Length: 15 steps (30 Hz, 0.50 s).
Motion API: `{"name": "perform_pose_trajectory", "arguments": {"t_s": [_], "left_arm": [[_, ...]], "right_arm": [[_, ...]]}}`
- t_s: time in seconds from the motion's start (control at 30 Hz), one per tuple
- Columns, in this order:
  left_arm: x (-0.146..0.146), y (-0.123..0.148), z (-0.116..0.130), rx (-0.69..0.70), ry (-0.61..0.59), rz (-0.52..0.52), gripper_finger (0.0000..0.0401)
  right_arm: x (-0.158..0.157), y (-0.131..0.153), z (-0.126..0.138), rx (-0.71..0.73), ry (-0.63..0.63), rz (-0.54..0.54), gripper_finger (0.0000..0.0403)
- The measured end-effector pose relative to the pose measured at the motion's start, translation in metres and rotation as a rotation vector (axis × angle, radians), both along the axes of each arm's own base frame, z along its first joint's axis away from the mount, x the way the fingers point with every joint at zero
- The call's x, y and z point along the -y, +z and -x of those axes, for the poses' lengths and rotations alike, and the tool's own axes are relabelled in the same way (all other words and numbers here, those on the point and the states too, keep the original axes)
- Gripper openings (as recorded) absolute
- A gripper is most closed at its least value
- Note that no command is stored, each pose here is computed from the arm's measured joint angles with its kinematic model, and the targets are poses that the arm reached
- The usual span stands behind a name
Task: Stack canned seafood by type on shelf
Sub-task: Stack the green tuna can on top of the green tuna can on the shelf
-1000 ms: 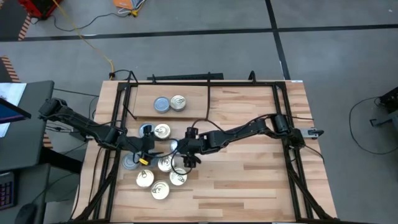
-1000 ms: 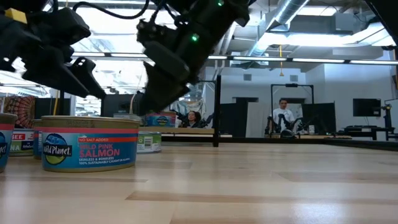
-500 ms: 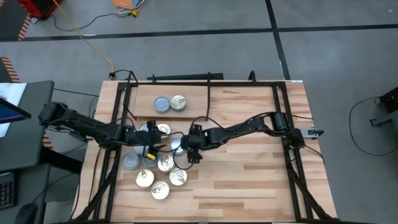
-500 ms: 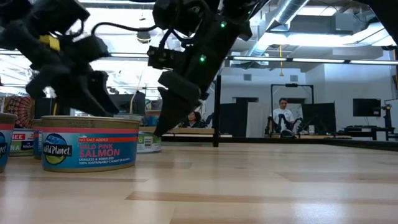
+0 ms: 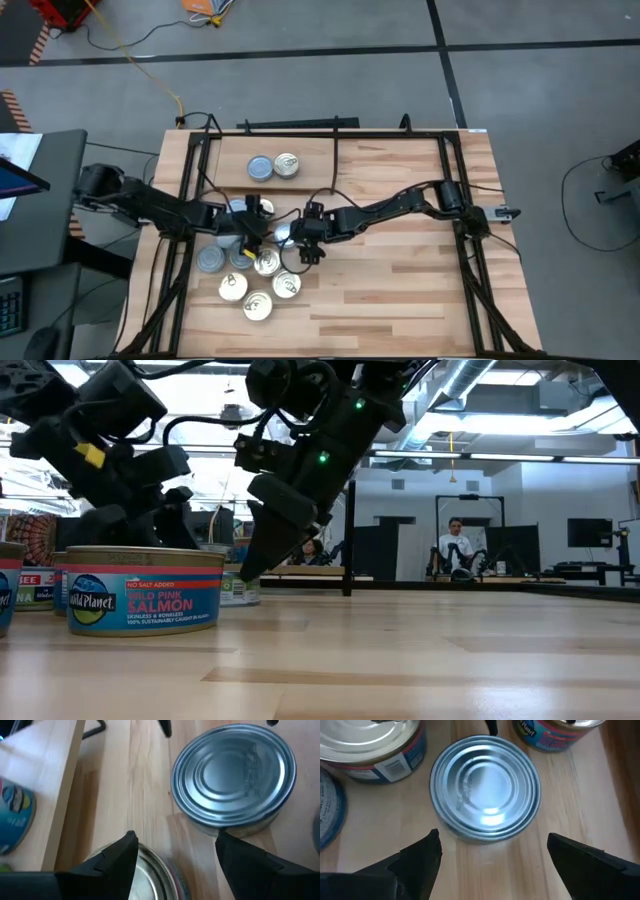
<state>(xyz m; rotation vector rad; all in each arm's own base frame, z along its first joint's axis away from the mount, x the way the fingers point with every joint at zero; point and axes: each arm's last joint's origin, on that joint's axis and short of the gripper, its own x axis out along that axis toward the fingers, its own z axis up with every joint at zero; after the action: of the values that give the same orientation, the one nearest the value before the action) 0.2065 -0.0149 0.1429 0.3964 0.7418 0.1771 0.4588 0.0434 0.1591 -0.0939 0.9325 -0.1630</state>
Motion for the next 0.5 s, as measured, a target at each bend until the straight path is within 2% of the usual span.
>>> {"name": "perform_pose_trajectory", "arguments": {"t_s": [0.17,0.3,0.5], "left_arm": [[0.001,-0.007,-0.005,-0.016,-0.010,-0.020,0.0254],[0.001,-0.010,-0.006,-0.020,0.010,0.008,0.0254],[0.002,-0.009,-0.007,0.002,-0.013,0.013,0.0254]], "right_arm": [[0.001,-0.011,-0.004,-0.004,-0.003,0.000,0.0389],[0.003,-0.026,-0.005,-0.039,-0.021,-0.023,0.0389],[0.003,-0.030,-0.013,0.037,-0.029,-0.062,0.0389]]}}
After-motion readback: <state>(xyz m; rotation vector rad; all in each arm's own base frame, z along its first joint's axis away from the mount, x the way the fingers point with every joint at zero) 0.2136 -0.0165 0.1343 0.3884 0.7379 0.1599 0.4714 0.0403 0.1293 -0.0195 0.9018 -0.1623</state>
